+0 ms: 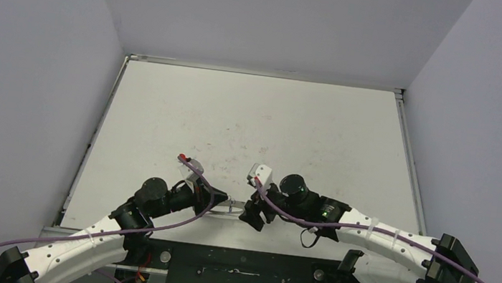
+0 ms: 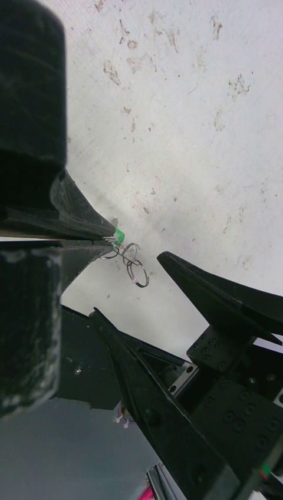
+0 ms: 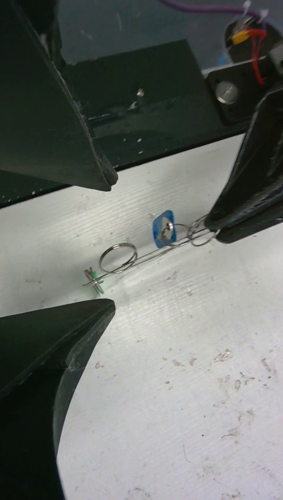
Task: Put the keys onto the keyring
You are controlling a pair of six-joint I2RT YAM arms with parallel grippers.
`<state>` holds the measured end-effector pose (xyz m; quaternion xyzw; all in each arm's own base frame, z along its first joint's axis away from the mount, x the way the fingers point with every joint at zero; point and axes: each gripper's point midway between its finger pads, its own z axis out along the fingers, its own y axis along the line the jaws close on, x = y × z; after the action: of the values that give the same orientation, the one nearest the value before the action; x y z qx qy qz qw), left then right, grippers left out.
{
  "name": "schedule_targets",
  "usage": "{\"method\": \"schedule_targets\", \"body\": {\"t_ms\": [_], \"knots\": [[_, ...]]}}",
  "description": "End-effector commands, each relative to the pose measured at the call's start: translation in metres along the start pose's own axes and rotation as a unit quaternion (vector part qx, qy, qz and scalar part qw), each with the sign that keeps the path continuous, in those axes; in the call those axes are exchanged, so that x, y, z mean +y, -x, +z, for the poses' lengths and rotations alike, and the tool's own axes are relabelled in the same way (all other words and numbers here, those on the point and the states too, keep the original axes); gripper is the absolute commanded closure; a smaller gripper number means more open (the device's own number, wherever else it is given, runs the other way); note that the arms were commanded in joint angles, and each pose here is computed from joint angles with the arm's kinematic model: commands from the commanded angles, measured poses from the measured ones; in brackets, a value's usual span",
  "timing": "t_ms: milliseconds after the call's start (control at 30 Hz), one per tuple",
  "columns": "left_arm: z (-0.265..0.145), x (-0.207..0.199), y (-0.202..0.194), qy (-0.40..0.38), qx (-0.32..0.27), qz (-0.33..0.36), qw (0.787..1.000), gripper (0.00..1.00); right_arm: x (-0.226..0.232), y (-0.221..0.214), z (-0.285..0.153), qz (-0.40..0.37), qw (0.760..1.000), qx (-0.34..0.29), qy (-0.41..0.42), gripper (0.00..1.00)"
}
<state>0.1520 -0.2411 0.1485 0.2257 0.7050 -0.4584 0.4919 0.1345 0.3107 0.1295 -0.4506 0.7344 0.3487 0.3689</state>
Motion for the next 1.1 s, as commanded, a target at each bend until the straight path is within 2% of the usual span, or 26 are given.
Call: {"method": "schedule_targets", "body": {"t_ms": [0,200,333,467,567,667,800,1067], "knots": [[0.001,-0.011,0.023,-0.024,-0.041,0.018,0.999,1.00,0.000,0.019,-0.001,-0.092,0.994,-0.049,0.012,0.33],[0.001,-0.012,0.022,-0.026,-0.039,0.017,0.999,1.00,-0.005,0.017,0.010,-0.112,0.992,-0.059,0.009,0.47],[0.000,-0.012,0.022,-0.028,-0.039,0.016,0.999,1.00,-0.007,0.020,0.020,-0.116,0.991,-0.071,0.009,0.60],[0.000,-0.013,0.022,-0.028,-0.039,0.016,0.999,1.00,-0.007,0.020,0.028,-0.121,0.990,-0.072,0.014,0.67],[-0.001,-0.012,0.021,-0.026,-0.037,0.017,0.999,1.00,-0.008,0.020,0.031,-0.128,0.989,-0.068,0.014,0.80],[-0.001,-0.012,0.021,-0.026,-0.038,0.016,0.999,1.00,-0.010,0.019,0.030,-0.136,0.989,-0.062,0.011,0.86],[-0.002,-0.012,0.022,-0.026,-0.039,0.016,0.999,1.00,-0.013,0.015,0.028,-0.148,0.987,-0.057,0.005,1.00],[-0.002,-0.013,0.022,-0.026,-0.036,0.019,0.999,1.00,-0.014,0.018,0.021,-0.158,0.986,-0.051,-0.003,1.00]]}}
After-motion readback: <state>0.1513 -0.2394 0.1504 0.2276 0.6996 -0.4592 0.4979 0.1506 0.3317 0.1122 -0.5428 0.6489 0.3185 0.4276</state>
